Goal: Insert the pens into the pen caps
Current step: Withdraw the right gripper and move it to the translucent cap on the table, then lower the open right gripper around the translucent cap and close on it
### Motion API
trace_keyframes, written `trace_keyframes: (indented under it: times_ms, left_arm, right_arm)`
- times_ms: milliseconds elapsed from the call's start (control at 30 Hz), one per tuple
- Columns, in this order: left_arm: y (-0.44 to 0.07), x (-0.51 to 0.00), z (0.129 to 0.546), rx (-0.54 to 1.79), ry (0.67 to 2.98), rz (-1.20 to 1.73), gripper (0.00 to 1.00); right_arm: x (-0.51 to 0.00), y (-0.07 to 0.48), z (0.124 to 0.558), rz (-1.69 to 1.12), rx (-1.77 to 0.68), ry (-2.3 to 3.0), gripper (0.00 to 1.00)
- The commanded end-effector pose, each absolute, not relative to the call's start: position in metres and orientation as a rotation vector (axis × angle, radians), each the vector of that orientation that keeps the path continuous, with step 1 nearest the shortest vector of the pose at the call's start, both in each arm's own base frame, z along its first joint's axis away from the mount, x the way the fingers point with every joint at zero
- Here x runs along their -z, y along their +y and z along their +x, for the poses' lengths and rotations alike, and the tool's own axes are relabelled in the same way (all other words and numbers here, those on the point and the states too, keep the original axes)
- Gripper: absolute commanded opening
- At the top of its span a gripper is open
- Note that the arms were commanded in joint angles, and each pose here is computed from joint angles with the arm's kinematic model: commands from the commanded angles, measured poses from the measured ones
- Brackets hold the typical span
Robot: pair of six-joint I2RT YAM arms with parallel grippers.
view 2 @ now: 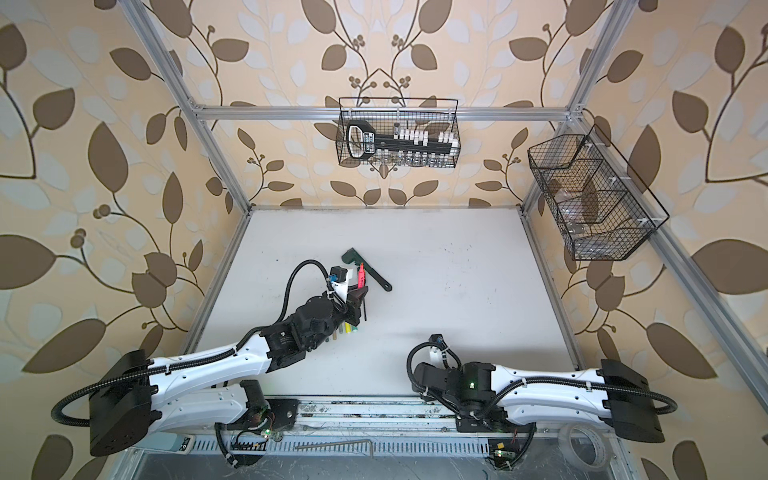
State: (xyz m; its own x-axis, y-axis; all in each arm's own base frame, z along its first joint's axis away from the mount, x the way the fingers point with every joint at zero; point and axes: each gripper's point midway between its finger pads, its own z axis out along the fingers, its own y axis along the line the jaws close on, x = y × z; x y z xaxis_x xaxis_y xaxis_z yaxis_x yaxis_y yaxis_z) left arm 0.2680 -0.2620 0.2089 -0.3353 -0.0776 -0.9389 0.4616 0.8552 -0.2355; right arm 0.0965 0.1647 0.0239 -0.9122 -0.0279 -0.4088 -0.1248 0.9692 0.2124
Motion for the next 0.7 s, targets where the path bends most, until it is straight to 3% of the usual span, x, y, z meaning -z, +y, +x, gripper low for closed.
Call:
trace_keyframes:
  times_ms: [0, 667]
  left_arm:
    - [-0.257, -0.231, 0.269, 0.597, 1.768, 0.251, 0.00]
    - [-0.256, -0.236, 0.266, 0.612, 1.756, 0.255, 0.00]
  right_arm:
    - [-0.022, 0.179, 0.098, -0.085, -0.366, 2.704, 0.59]
    - [-0.016, 0.160, 0.123, -0.091, -0.076, 2.670, 0.50]
